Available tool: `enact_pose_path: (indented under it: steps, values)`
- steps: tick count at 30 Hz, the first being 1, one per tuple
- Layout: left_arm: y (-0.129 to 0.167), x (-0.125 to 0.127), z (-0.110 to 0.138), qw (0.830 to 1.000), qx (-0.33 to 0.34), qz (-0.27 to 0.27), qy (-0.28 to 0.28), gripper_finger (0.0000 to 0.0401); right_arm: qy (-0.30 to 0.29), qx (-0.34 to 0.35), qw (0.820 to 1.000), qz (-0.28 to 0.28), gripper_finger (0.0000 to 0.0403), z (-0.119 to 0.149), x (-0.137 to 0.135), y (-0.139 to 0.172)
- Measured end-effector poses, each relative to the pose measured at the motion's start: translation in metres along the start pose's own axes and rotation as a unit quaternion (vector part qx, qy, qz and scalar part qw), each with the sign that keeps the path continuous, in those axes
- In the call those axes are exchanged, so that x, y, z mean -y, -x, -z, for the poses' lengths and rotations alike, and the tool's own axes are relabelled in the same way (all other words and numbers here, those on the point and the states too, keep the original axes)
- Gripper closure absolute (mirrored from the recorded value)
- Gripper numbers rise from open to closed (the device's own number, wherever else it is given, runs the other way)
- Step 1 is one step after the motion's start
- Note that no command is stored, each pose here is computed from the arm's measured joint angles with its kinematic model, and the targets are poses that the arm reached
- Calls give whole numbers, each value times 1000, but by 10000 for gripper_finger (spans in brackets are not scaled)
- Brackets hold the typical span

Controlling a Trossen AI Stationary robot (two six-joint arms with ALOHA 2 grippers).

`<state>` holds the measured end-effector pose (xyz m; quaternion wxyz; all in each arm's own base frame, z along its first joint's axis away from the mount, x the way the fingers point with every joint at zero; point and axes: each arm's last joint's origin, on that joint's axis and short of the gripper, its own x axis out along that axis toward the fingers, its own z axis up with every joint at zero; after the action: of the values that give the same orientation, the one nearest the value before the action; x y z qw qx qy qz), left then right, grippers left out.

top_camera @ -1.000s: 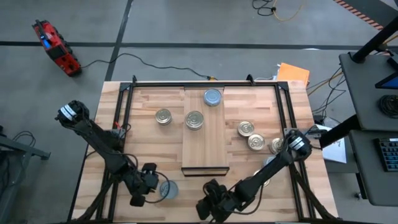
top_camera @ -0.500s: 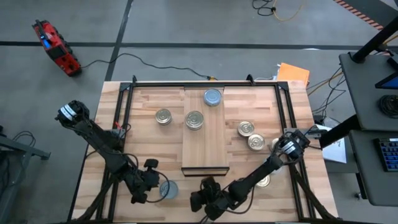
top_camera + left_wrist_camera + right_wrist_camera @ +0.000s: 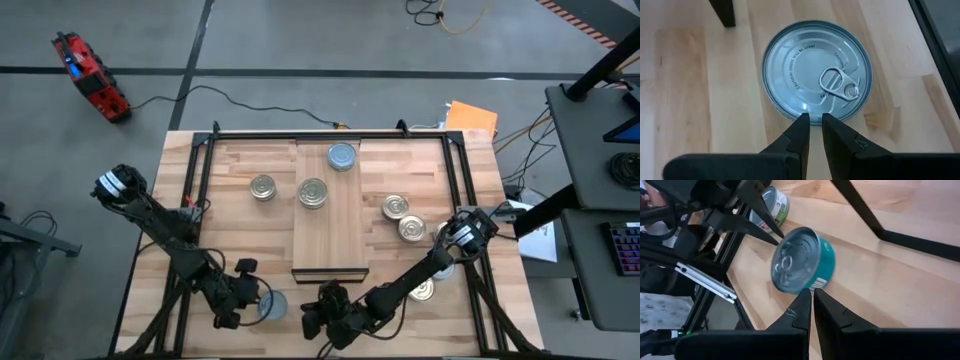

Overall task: Stack canned seafood by type on shelf
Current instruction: Put the green-blue tuna can on the shelf

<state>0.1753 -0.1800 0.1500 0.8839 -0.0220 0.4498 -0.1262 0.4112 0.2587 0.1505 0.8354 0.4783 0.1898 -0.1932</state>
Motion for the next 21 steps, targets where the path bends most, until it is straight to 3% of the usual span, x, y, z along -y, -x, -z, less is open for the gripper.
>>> enact_pose_path:
  steps: [15,21]
  values:
    - [-21,12,-7,998,48,32,8,365,19,-22,1000,-5,390,4,-1,2]
    - [-14,16,-15,998,38,46,-9,365,22,-24,999,2,390,4,1,2]
